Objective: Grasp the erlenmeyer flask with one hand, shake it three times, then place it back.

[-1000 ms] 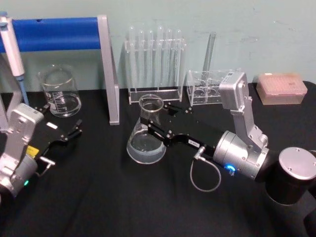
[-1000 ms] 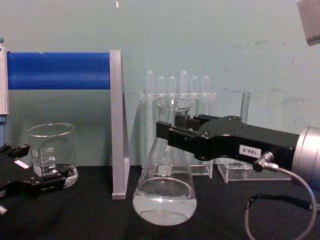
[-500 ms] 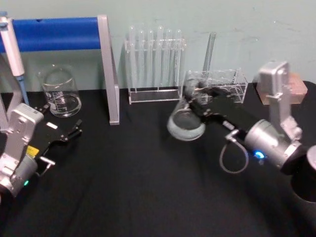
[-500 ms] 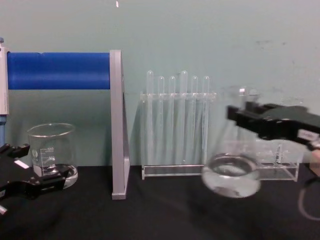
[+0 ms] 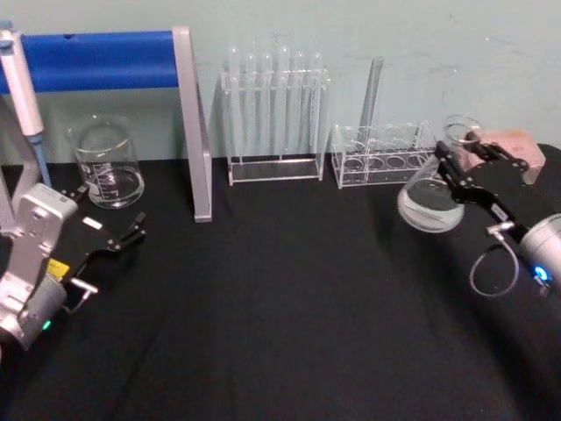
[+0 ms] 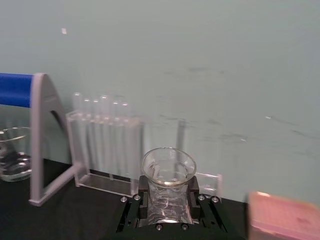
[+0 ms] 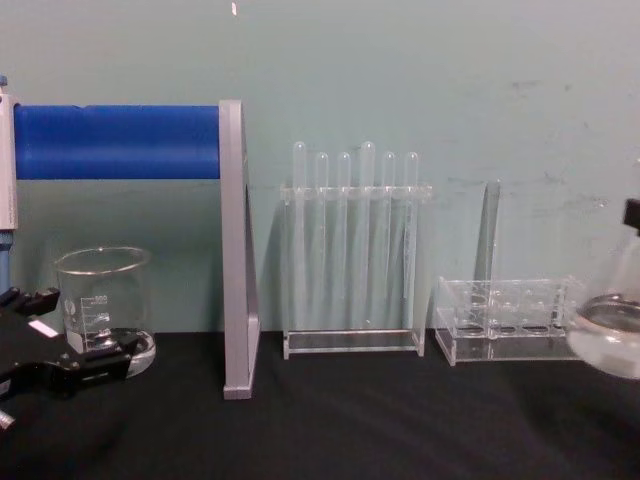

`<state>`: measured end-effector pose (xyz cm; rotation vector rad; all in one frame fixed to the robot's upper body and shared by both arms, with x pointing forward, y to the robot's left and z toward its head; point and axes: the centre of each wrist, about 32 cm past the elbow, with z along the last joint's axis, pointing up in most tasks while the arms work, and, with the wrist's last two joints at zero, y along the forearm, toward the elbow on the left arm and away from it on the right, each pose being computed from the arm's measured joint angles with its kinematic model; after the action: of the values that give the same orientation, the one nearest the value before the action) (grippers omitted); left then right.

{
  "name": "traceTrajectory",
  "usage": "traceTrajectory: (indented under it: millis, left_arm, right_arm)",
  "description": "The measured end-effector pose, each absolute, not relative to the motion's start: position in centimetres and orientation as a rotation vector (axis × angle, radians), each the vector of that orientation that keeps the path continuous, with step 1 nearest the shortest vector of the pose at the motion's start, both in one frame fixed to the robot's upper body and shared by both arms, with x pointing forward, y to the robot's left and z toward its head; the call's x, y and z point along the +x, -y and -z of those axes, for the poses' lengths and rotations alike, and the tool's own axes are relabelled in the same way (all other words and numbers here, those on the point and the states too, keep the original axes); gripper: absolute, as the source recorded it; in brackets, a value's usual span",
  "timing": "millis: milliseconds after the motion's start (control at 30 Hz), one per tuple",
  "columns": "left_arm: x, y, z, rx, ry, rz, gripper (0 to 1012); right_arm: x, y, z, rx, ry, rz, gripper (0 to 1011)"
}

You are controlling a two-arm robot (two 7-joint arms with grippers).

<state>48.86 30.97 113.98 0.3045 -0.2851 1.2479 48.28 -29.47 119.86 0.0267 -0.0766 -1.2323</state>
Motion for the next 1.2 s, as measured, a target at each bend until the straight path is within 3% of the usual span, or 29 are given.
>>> traceTrajectory:
  millis: [233,433,867,1200]
  left_arm:
    - [48.9,-31.0,-114.0,0.304,0.285,-1.248,1001]
    - [48.9,-31.0,-114.0,0.305,0.285,-1.248,1001]
    - [48.9,-31.0,-114.0,0.305,0.285,-1.248,1001]
    - [48.9,-31.0,-114.0,0.304,0.285,-1.248,1001]
  right_arm:
    - [48.0,30.1,-119.8,0.024,0.073,1.263,452]
    - [48.7,29.4,-119.8,0.022,0.070,1.201,452]
    - [50.2,24.3,-119.4,-0.005,0.065,0.860,452]
    - [50.3,22.9,-119.1,-0.015,0.057,0.750,452]
